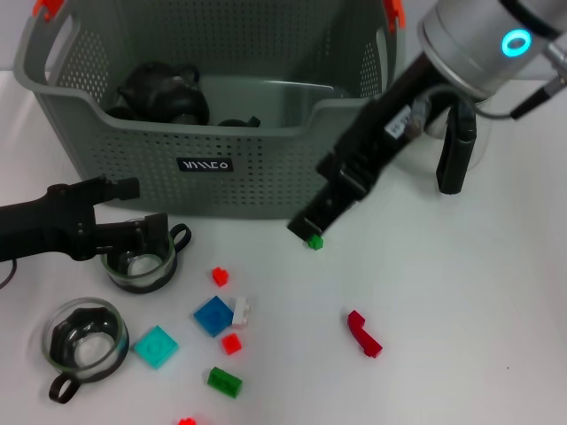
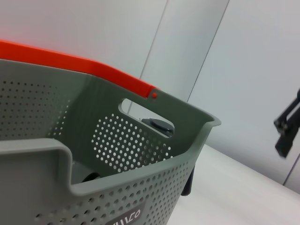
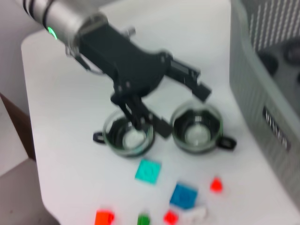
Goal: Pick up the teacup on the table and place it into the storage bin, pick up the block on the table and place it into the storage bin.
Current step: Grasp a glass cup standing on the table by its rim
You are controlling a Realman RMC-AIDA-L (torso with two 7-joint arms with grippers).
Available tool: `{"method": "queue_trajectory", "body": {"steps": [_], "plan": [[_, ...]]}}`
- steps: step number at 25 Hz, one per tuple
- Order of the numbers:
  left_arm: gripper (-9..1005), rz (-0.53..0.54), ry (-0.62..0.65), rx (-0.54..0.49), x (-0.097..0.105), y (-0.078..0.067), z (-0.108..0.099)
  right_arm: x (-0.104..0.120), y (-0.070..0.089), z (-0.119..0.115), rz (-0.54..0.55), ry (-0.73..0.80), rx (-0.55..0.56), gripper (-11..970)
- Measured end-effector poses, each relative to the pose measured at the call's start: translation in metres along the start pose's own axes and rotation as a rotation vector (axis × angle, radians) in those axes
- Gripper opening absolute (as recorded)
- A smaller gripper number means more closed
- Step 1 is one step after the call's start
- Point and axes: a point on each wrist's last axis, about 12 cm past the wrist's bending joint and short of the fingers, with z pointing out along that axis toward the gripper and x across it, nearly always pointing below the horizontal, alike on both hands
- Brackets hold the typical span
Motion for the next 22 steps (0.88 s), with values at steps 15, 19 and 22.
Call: {"method": "queue_trajectory", "body": {"steps": [15, 19, 22], "plan": [[915, -0.012, 0.011, -0.006, 0.005, -0.001, -0.005, 0.025, -0.008, 0.06, -0.03, 0.088, -0.003, 945], [915, -0.018, 0.01, -0.016, 0.009, -0.002, -0.009, 0.051, -0.016, 0.063, 0.014, -0.063, -0.113, 945], [914, -0.017, 0.011, -0.018, 0.01, -0.002, -0.009, 0.081, -0.027, 0.064, 0.045, -0.21, -0.179, 944]]}}
